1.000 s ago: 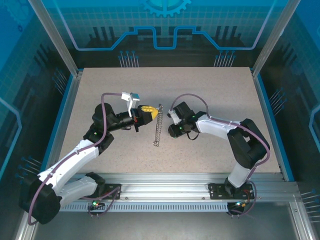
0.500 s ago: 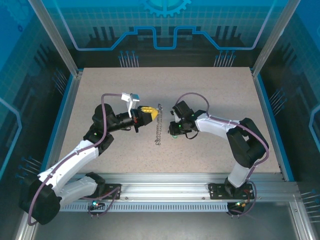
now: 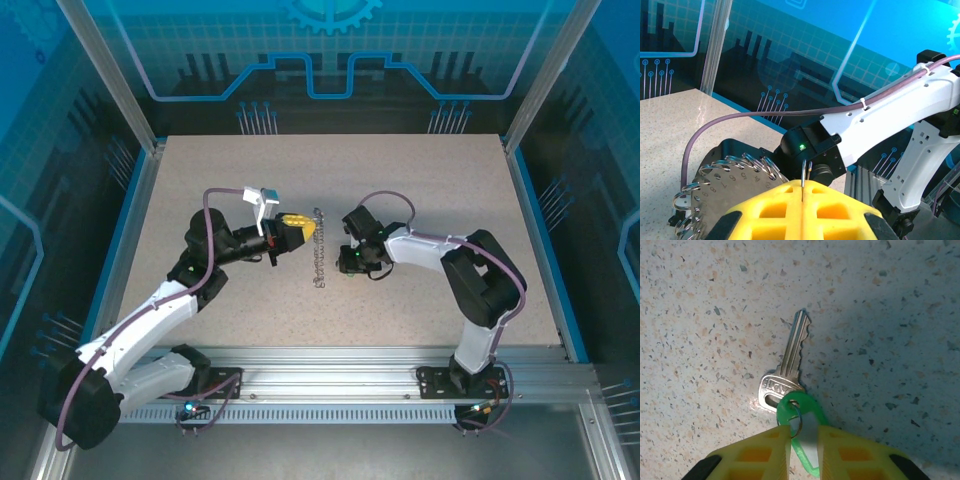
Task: Put the keys on the keyring
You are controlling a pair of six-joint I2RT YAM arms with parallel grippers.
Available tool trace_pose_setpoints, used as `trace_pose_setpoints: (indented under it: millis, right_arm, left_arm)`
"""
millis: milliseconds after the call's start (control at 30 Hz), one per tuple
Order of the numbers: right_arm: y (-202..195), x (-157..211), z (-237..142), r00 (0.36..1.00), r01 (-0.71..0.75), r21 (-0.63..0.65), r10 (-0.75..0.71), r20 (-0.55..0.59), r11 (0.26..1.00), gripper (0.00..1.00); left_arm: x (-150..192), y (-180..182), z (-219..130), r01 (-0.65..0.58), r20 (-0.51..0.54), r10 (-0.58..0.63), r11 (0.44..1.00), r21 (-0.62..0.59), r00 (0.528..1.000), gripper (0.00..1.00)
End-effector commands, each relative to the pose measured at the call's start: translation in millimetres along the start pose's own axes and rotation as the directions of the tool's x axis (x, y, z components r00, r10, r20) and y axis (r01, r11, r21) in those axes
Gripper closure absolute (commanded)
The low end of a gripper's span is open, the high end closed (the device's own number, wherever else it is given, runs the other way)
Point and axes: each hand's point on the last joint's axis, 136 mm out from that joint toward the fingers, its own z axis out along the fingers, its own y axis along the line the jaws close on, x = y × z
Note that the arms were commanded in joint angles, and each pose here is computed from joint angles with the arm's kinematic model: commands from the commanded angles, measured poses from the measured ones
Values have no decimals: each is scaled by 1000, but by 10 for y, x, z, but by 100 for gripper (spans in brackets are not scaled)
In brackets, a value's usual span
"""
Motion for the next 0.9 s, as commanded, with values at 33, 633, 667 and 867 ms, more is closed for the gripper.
trace_pose_setpoints:
  millis: [33,633,667,867]
  right_arm:
    - [26,28,69,1000,-17,-12,17,-17,1000,78]
    - [79,-47,-2,999,-27,-35,27,16,999,73]
    - [79,-54,-13,999,-29,-34,29,21,999,73]
    - [78,-79,-50,999,-31,-32,32,33,999,73]
  left_arm:
    - [-122,-73,-49,-46,51,44,999,19,998,100]
    - [-107,-49,-29,-43,51,42,999,21,998,100]
    - [-112,-54,-30,-45,51,44,999,22,998,100]
    - [-107,-51,-28,-45,52,44,999,23,998,100]
